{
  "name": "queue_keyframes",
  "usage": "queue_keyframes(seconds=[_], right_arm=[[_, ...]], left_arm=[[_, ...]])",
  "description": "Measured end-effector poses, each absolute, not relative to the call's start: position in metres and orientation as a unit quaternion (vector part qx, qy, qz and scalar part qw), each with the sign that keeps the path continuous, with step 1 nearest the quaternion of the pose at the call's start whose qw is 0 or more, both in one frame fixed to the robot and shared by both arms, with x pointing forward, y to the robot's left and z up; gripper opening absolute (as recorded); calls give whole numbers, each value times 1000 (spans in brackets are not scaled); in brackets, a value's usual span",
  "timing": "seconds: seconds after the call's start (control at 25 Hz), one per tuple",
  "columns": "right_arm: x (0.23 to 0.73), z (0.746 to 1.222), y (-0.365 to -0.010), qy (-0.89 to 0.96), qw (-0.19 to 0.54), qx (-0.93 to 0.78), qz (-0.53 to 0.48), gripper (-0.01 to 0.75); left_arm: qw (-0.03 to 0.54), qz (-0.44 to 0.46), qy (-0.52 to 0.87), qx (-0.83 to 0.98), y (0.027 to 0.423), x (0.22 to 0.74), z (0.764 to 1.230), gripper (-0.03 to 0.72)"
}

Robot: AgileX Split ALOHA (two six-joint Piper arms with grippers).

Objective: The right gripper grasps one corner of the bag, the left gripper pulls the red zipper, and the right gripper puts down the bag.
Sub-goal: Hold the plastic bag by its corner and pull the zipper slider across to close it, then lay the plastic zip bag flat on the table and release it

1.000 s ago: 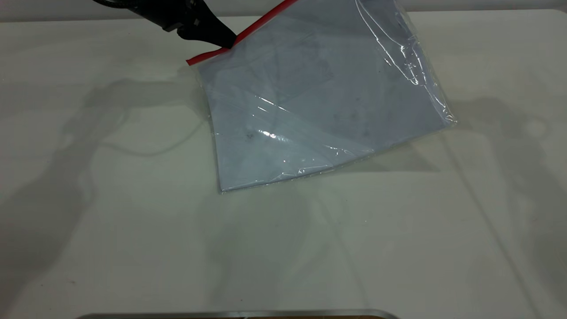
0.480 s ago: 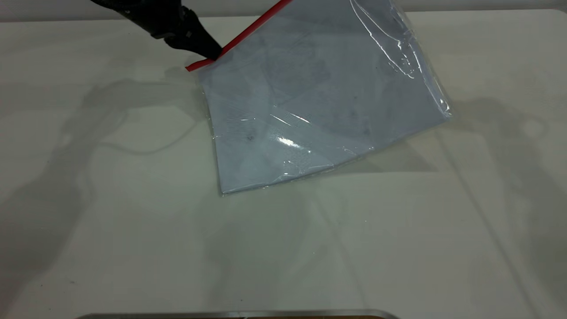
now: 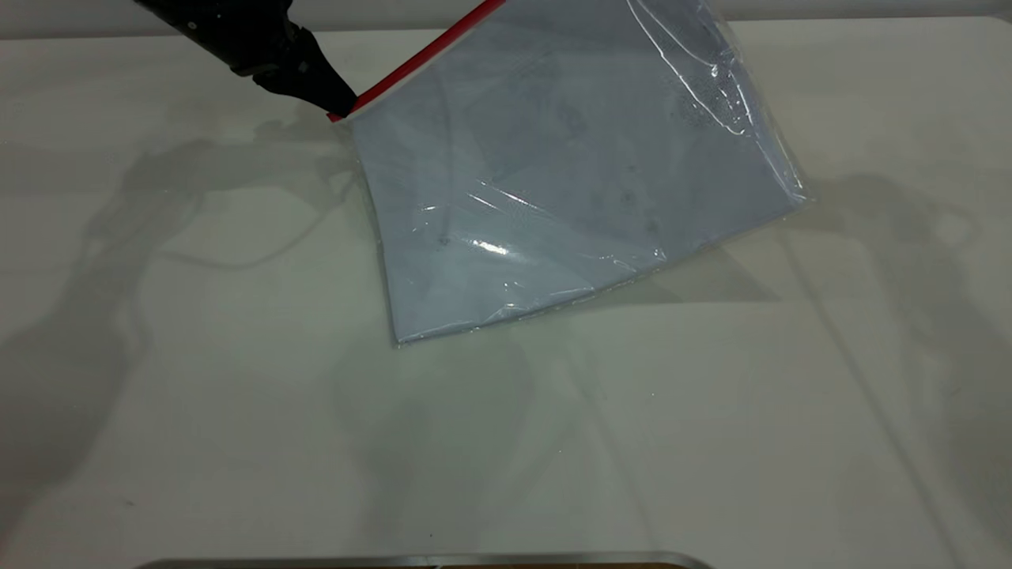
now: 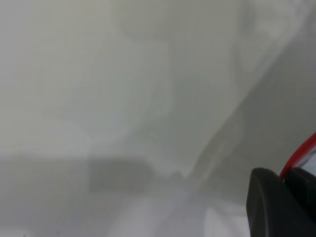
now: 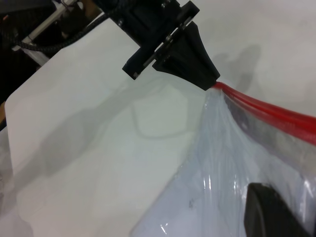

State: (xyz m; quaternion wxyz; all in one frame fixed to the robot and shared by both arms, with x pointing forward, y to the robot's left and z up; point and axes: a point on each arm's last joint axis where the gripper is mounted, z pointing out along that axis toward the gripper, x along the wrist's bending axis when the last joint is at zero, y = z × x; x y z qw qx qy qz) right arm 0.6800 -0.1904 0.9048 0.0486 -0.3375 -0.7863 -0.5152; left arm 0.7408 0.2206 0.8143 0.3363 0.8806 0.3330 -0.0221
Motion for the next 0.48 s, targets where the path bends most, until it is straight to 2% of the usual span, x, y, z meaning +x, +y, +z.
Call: queue_keyframes(seconds=[0.12, 0.36, 0.48], right_arm=[[681, 905, -191, -785, 44, -342, -515, 33], [684, 885, -193, -778, 50, -372, -505, 33], [687, 865, -194, -765, 55, -407, -497, 33]], left_arm=[[345, -2, 333, 878, 223, 745, 833, 155], [386, 56, 323, 863, 223, 750, 908, 400], [423, 61, 325, 844, 219, 746, 952, 447]])
